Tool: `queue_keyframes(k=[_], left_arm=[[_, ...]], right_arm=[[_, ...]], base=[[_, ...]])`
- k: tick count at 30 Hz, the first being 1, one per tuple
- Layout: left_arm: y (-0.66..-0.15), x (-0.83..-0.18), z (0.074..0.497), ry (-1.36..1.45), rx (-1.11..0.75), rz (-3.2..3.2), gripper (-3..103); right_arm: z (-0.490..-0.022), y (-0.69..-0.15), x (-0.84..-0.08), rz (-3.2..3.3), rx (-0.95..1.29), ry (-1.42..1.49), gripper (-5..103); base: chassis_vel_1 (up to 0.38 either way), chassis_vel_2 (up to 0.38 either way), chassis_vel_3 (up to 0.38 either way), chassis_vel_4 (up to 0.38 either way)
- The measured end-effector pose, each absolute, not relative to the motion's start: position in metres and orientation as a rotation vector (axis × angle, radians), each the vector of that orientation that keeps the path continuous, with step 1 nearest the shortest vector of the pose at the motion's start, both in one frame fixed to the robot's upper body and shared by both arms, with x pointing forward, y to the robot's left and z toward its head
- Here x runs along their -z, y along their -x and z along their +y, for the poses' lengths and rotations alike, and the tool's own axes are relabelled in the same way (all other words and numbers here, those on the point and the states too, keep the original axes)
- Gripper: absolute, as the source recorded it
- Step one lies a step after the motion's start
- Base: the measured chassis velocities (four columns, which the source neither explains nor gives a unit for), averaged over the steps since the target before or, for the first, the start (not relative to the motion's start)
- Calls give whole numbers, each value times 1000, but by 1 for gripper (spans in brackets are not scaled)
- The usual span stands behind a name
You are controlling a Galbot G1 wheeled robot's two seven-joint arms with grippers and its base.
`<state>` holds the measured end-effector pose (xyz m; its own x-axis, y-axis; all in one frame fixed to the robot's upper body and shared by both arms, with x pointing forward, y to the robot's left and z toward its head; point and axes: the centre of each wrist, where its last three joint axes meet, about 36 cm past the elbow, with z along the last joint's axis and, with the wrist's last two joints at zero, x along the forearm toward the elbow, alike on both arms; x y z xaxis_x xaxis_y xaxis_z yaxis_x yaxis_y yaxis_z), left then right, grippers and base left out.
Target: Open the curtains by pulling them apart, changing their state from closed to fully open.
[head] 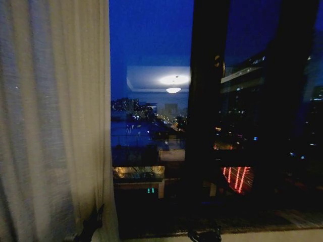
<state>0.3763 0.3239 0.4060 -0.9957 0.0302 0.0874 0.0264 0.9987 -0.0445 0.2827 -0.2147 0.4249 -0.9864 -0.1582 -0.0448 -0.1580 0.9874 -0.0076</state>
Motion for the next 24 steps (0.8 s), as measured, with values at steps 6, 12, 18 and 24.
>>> queue_keyframes(k=[6,12,18,24], left_arm=[[-378,-407,326,39,-59,-3055,0],[-379,-405,325,33,-75,-3060,0],[-383,-401,321,3,-146,-3077,0],[-389,-398,308,-15,-273,-3087,0]], right_arm=[[-213,-283,-424,3088,16,251,100],[-214,-283,-422,3091,17,242,100],[-216,-285,-421,3094,15,229,100],[-218,-291,-419,3091,15,219,100]], base=[[133,125,-140,-156],[176,162,-178,-170],[148,133,-127,-127],[32,38,-42,-34]])
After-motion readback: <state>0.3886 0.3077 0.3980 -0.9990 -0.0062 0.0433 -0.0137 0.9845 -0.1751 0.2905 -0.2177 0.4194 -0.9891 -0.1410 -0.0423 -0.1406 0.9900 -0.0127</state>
